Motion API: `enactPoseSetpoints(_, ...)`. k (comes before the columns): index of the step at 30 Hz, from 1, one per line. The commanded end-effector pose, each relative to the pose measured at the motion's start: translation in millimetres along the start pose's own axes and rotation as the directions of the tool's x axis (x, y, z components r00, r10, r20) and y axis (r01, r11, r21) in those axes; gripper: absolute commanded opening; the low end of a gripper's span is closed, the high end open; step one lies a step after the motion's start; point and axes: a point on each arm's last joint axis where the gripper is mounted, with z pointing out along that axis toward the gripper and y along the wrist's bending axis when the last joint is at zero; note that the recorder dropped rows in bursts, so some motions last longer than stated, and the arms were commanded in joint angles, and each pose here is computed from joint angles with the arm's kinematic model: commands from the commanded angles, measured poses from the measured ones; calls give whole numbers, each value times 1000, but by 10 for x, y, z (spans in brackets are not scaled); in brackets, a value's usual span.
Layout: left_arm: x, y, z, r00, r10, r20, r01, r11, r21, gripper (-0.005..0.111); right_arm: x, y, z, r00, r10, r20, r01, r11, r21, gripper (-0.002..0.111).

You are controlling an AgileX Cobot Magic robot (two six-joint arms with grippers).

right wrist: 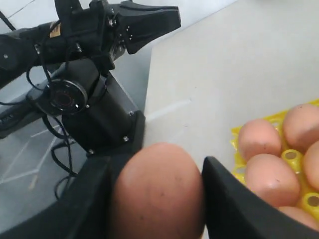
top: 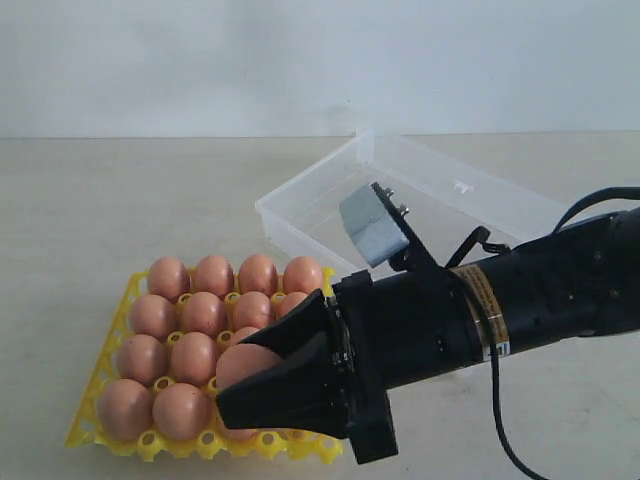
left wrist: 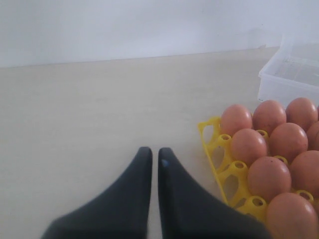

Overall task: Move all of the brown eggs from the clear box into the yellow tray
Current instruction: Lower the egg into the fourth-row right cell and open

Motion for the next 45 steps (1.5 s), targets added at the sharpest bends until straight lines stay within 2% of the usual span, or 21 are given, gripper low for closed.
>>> enactPoseSetpoints(1,7,-2,2,1000,4,3,-4,1000,3,4,84,-198,-26,968,-198,-157,227,955,191,0)
enactPoseSetpoints(5,7,-2,2,1000,4,3,-4,1000,3,4,120,-271,-51,932,-273,-238,329,914,239,0)
enactPoseSetpoints(11,7,-2,2,1000,4,3,-4,1000,3,4,91,-218,-31,943,-275,-187,310,930,196,0)
enactPoseSetpoints(13,7,-2,2,1000,4,3,-4,1000,3,4,55,-153,-14,969,-219,-117,235,961,148,0)
enactPoseSetpoints(14,7,-2,2,1000,4,3,-4,1000,3,4,32,-110,-6,990,-124,-70,132,984,116,0)
enactPoseSetpoints(16,7,-2,2,1000,4,3,-4,1000,3,4,15,-79,-1,999,6,-35,-3,996,90,0)
enactPoseSetpoints(17,7,-2,2,1000,4,3,-4,1000,3,4,16,-79,-2,999,33,-35,-29,995,91,0)
enactPoseSetpoints(22,7,-2,2,1000,4,3,-4,1000,3,4,60,-126,-10,996,23,-84,-11,990,143,0)
enactPoseSetpoints(25,7,-2,2,1000,4,3,-4,1000,3,4,167,-271,-34,979,53,-198,13,947,320,0)
enactPoseSetpoints(28,7,-2,2,1000,4,3,-4,1000,3,4,176,-315,-30,976,41,-215,44,925,378,0)
enactPoseSetpoints(35,7,-2,2,1000,4,3,-4,1000,3,4,191,-337,-4,975,-29,-221,109,928,356,0)
enactPoseSetpoints(40,7,-2,2,1000,4,3,-4,1000,3,4,265,-308,94,978,-103,-180,140,968,209,0)
enactPoseSetpoints(45,7,-2,2,1000,4,3,-4,1000,3,4,314,-351,103,976,-96,-196,139,965,224,0)
